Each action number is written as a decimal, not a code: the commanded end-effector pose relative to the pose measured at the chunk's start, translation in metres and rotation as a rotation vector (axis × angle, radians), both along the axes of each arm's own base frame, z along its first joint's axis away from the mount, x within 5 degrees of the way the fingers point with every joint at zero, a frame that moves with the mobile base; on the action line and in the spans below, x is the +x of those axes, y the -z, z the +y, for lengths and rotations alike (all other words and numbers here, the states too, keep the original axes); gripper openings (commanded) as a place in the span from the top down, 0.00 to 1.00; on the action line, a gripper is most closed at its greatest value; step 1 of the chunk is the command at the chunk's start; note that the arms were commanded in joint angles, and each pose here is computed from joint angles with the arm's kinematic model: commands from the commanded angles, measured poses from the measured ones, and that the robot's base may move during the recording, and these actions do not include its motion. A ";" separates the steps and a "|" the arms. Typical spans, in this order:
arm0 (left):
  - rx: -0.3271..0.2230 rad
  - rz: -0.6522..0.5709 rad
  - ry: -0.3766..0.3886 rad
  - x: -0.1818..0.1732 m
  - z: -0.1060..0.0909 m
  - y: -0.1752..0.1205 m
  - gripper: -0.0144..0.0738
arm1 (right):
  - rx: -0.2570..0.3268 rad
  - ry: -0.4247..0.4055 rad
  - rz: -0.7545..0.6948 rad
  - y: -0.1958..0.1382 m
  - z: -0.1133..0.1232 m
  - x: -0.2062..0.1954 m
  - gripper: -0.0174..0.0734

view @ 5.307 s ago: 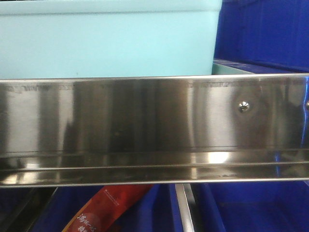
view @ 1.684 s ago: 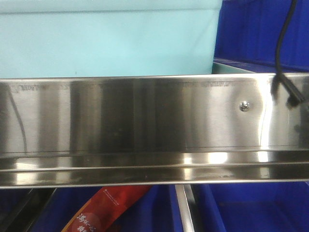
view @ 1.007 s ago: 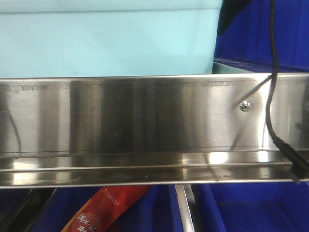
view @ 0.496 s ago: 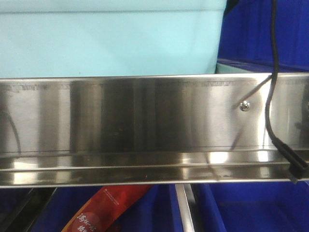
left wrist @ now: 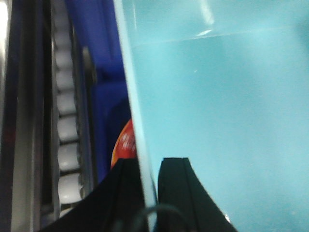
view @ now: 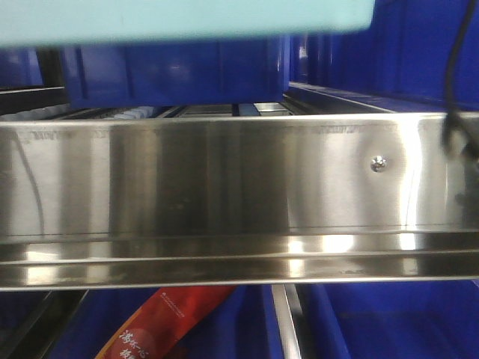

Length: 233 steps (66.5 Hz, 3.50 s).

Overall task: Fetch blue bin and place on conveyor start
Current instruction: 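Pull the held bin back off the shelf toward the robot, then hold the bin with both grippers while the base turns away from the shelf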

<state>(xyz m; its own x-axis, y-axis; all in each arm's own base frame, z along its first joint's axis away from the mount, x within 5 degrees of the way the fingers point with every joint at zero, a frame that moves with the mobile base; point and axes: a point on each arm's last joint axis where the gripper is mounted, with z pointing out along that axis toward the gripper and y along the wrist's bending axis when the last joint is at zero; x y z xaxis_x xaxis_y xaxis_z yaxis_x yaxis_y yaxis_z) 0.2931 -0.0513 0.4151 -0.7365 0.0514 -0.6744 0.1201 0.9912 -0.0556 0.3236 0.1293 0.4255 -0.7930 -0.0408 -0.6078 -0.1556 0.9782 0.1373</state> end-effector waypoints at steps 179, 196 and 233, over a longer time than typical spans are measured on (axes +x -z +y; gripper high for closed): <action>-0.059 -0.346 0.007 -0.030 0.004 -0.056 0.96 | 0.041 -0.008 -0.180 -0.042 -0.013 -0.027 0.97; -0.087 -0.507 0.005 -0.025 0.003 -0.070 0.96 | 0.070 -0.012 -0.256 -0.048 -0.011 -0.023 0.97; -0.101 -0.588 0.004 -0.023 0.003 -0.077 0.96 | 0.104 -0.015 -0.344 -0.055 -0.009 -0.019 0.97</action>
<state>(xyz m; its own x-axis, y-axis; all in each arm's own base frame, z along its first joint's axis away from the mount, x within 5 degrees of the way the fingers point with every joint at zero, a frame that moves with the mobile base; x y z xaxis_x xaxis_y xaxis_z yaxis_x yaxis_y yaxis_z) 0.2736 -0.0477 0.4808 -0.3183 -0.0240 -0.9477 0.1505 0.9857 -0.0755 0.3087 0.1228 0.4700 -0.5935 0.0337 -0.8041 -0.2004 0.9615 0.1882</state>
